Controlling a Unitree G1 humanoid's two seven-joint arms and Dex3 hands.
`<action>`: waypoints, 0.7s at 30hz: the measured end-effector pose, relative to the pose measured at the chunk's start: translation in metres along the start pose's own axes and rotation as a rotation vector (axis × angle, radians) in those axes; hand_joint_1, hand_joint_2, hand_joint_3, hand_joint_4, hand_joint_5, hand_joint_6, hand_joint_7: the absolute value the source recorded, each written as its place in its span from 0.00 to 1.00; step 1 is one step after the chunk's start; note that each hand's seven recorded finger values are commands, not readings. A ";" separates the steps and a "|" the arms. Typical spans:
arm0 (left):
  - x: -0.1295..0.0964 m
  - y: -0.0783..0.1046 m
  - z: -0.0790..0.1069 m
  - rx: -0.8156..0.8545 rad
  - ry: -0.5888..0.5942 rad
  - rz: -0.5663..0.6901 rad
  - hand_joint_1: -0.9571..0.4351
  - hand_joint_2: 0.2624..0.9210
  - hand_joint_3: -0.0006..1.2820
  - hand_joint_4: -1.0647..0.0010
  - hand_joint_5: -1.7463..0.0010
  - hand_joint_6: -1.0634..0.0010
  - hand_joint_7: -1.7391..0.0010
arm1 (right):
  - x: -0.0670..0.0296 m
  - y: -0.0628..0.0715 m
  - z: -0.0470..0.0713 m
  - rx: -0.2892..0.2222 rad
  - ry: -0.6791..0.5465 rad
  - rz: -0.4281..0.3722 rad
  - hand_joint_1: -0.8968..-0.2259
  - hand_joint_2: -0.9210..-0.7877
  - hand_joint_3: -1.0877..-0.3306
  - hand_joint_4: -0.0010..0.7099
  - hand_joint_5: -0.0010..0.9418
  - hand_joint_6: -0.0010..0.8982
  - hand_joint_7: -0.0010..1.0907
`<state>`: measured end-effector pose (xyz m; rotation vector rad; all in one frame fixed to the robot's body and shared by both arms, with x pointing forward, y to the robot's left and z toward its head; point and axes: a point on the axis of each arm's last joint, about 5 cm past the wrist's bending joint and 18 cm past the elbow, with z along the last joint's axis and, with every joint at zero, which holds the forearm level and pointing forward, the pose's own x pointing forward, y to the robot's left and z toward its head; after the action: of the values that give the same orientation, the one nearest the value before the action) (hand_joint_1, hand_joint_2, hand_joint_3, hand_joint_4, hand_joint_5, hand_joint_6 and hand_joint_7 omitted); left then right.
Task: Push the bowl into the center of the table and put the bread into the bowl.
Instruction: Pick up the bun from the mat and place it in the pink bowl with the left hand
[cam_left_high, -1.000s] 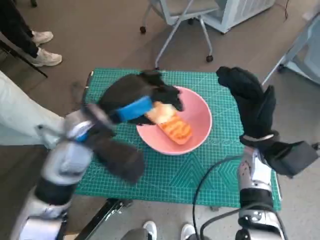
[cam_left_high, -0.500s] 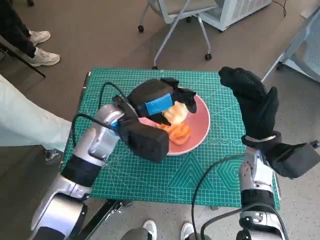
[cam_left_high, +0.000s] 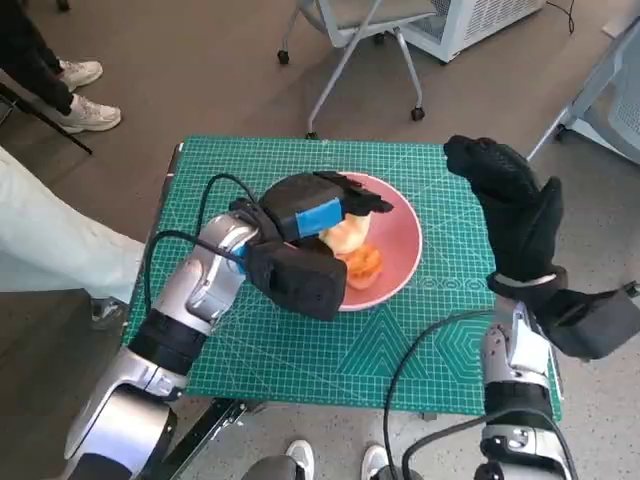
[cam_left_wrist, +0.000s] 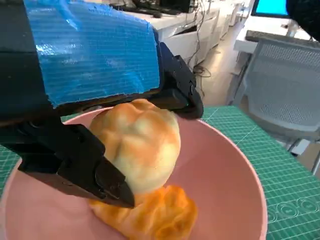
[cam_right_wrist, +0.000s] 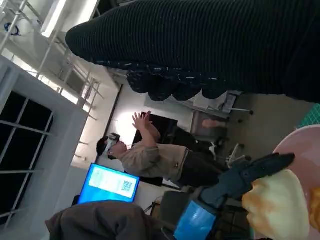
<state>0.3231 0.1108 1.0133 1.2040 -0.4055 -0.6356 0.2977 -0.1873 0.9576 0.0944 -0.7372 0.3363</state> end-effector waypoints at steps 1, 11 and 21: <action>-0.001 0.001 0.000 -0.007 -0.004 0.004 0.52 0.90 0.00 0.79 1.00 0.65 1.00 | 0.0000 0.000 0.000 0.001 0.000 -0.001 0.36 0.00 0.44 0.34 0.01 0.13 0.46; -0.012 0.007 -0.006 -0.161 -0.067 0.031 0.50 0.90 0.00 0.82 1.00 0.70 1.00 | 0.0004 0.001 0.000 0.003 0.001 -0.007 0.36 0.00 0.45 0.36 0.01 0.13 0.46; -0.036 0.011 -0.023 -0.499 -0.210 0.151 0.53 0.94 0.01 0.85 1.00 0.71 1.00 | 0.0029 0.001 0.001 0.004 -0.003 -0.008 0.35 0.00 0.45 0.36 0.01 0.13 0.46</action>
<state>0.3125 0.1530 1.0178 0.6285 -0.4749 -0.6850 0.2990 -0.1860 0.9600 0.1017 -0.7390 0.3298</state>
